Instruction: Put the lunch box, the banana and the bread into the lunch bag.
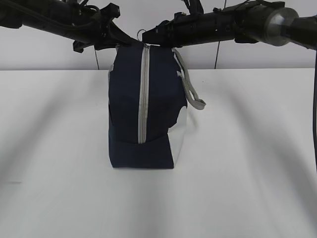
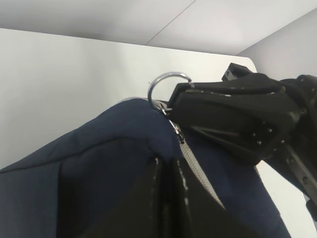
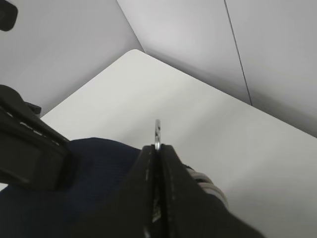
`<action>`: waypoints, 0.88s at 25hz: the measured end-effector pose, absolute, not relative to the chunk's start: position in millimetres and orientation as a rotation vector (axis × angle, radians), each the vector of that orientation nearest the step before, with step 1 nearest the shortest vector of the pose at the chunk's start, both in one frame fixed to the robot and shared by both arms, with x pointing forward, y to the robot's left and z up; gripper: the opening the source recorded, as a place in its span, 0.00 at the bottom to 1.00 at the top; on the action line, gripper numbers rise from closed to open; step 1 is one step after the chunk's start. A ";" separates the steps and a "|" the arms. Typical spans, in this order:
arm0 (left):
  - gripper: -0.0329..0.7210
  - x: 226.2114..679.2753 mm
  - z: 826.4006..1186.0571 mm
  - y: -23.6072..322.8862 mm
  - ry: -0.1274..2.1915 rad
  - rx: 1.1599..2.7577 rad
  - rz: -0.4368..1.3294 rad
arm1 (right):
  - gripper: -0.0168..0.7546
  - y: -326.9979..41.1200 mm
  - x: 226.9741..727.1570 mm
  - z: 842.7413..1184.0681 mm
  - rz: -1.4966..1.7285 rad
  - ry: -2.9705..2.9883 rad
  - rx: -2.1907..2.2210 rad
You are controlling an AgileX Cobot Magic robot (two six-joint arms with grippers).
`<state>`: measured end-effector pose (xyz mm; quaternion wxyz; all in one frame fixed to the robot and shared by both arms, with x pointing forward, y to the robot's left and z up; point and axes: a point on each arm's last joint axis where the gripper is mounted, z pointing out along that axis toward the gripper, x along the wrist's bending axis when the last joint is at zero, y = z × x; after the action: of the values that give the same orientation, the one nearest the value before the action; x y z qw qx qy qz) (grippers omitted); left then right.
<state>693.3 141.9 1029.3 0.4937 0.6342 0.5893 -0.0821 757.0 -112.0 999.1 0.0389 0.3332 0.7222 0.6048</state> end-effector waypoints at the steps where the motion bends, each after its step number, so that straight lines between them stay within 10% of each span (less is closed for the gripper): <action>1: 0.04 693.3 1029.3 141.9 1.429 1.538 -0.199 | 0.03 -112.0 757.0 999.1 1.854 2.215 1.022; 22: 0.04 685.6 1031.9 138.2 1.299 1.651 -0.216 | 0.03 -119.5 754.5 1038.3 1.883 2.170 0.963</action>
<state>685.6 138.2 1031.9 0.4924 0.6803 0.5355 -0.0891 754.5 -119.5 1038.3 0.0559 0.3172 0.7150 0.6205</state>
